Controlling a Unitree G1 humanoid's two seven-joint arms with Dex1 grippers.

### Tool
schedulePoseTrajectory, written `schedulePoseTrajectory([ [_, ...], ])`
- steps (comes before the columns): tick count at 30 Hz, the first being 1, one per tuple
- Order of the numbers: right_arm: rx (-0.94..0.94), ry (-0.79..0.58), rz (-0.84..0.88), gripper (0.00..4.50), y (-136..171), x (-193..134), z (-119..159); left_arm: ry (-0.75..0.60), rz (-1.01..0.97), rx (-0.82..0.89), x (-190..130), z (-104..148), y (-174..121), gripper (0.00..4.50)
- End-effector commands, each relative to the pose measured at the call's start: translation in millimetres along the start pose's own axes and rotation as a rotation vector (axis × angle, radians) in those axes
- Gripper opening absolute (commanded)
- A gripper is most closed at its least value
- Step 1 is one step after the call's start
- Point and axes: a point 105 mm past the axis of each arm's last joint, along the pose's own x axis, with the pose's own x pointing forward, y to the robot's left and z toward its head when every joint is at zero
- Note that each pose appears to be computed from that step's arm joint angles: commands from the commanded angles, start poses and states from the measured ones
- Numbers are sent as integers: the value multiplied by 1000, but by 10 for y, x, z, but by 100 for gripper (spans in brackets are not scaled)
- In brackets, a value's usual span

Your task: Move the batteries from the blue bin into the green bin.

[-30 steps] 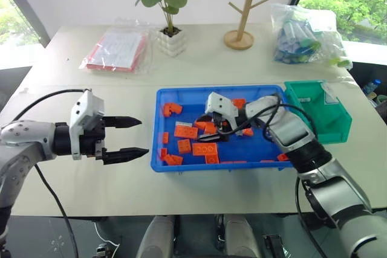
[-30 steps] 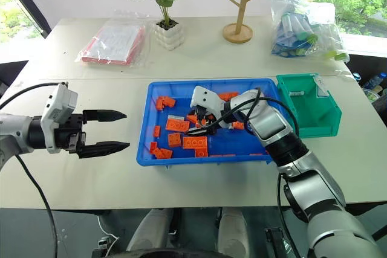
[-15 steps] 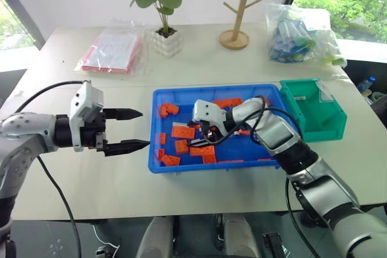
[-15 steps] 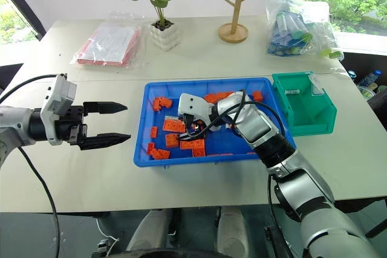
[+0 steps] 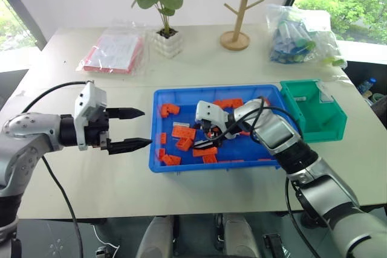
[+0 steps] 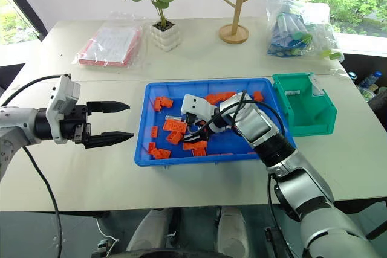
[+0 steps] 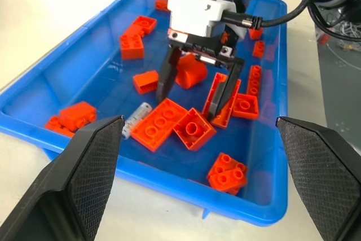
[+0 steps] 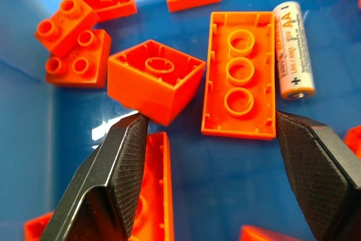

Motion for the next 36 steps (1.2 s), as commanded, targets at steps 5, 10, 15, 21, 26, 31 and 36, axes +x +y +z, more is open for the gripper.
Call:
schedulePoseTrajectory([
  [5,-27,26,-11,353,-39,65,15,-22,4,44,2,78,17,450],
  [10,-28,11,-5,353,-24,90,42,-24,12,47,-9,94,32,450],
  [15,-40,-6,5,127,33,87,83,-23,19,48,-23,92,51,450],
  [21,-55,-12,11,118,107,58,122,-26,19,52,-20,99,85,450],
  [26,-66,-15,112,118,361,-14,122,-26,13,60,-14,94,101,450],
  [31,-12,-16,108,118,392,8,46,-23,8,66,-15,91,113,450],
  [36,-31,-21,89,351,376,-9,54,-19,6,70,-19,91,126,450],
])
